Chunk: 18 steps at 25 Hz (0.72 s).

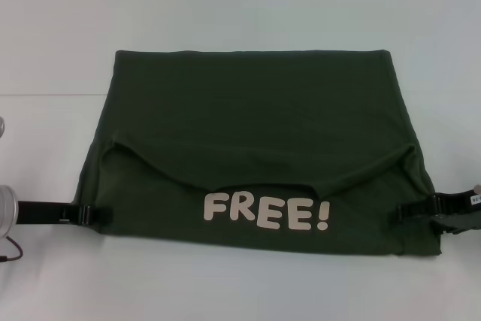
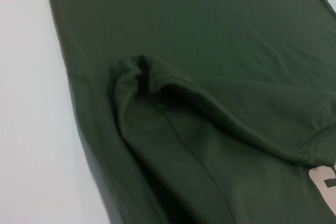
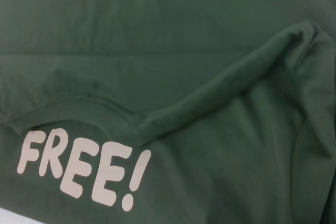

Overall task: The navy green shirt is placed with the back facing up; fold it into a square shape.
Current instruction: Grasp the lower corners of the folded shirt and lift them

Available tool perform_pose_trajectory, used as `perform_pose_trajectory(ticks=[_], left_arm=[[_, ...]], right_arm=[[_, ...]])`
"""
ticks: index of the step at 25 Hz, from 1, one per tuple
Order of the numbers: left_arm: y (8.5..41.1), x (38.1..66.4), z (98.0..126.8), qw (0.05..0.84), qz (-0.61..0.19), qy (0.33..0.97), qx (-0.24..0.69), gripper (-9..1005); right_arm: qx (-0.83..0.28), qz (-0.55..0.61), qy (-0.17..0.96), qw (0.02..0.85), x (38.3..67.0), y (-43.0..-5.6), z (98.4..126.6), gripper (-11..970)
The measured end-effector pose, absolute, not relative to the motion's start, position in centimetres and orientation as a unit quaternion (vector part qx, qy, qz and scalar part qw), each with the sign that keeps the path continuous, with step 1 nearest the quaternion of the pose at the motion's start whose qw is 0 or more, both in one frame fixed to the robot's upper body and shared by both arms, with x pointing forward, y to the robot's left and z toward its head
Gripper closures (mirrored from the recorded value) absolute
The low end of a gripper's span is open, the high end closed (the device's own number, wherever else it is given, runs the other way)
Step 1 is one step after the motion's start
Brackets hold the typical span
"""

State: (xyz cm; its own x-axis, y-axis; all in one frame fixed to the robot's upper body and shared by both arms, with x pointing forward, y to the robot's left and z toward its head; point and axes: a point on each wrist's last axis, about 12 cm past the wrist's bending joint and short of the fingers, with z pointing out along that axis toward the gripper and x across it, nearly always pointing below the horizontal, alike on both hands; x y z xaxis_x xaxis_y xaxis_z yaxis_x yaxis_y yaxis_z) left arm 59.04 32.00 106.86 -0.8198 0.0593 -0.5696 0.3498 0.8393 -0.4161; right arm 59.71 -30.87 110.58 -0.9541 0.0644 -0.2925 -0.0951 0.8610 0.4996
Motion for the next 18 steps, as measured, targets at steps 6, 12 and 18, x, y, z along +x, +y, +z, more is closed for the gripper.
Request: perform_pose_trajectory(ticks=[6, 12, 18], left_arm=[[31.9, 59.1, 106.9, 0.278, -0.262, 0.917, 0.111, 956], [31.9, 59.2, 107.0, 0.279, -0.262, 0.917, 0.113, 956], [31.8, 59.3, 107.1, 0.28, -0.262, 0.917, 0.113, 956]], right_arm=[[-0.014, 0.26, 0.954, 0.149, 59.8, -30.3, 110.3, 16], [-0.009, 0.256, 0.955, 0.151, 59.7, -31.0, 110.3, 20], [-0.004, 0.252, 0.955, 0.155, 59.6, -31.5, 110.3, 63]])
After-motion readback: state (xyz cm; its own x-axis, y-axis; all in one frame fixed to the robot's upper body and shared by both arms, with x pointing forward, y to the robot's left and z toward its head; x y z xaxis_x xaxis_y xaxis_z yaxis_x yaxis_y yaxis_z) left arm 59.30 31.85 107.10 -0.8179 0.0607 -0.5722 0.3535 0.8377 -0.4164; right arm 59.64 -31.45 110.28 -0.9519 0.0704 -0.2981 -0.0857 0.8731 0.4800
